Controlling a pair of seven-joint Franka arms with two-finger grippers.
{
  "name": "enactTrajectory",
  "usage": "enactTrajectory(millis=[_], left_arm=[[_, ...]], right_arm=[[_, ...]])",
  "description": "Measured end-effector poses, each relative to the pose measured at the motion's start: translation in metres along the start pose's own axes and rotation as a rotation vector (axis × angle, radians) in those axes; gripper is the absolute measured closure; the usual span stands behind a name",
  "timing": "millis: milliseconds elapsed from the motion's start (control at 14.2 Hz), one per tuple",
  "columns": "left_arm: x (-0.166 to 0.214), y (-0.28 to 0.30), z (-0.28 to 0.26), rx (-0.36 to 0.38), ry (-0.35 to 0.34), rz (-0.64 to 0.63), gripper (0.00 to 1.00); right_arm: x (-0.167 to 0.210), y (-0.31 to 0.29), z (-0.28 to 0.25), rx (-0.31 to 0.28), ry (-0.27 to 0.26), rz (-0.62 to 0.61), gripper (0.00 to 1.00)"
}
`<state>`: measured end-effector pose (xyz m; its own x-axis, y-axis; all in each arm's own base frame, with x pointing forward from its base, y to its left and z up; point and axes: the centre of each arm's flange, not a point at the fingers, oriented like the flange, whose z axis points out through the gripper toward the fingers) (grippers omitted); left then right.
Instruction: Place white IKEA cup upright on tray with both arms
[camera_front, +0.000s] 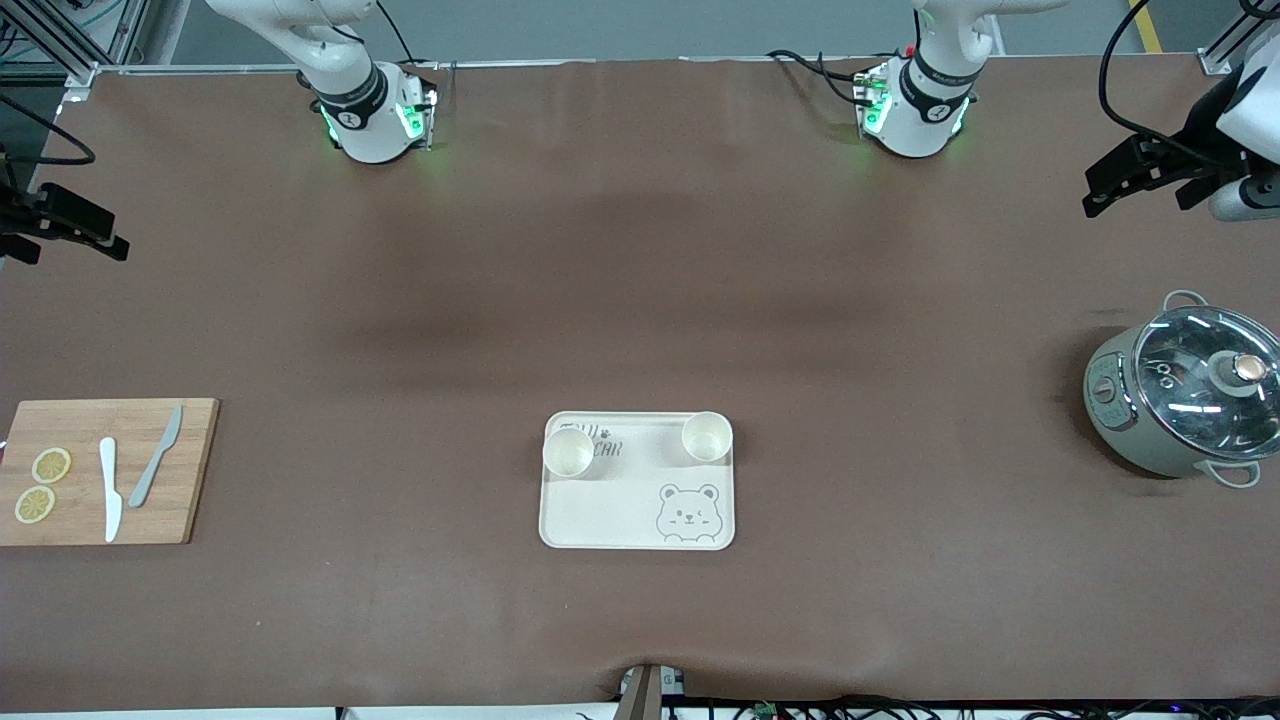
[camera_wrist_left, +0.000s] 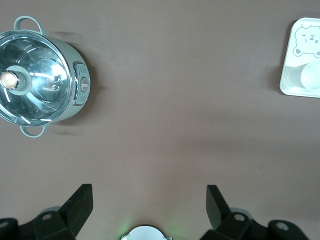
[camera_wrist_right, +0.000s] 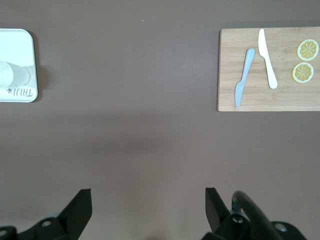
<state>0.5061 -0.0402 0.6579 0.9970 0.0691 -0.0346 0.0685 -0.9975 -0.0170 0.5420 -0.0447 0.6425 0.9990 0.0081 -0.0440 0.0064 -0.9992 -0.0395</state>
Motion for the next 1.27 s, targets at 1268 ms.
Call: enactTrajectory(millis=[1268], left_arm=[[0.0052,-0.0037,-0.0027,-0.003,0.010,-0.007,0.00]], right_arm=[[0.0001,-0.0040,0.0016,0.000,-0.009,-0.004,0.00]])
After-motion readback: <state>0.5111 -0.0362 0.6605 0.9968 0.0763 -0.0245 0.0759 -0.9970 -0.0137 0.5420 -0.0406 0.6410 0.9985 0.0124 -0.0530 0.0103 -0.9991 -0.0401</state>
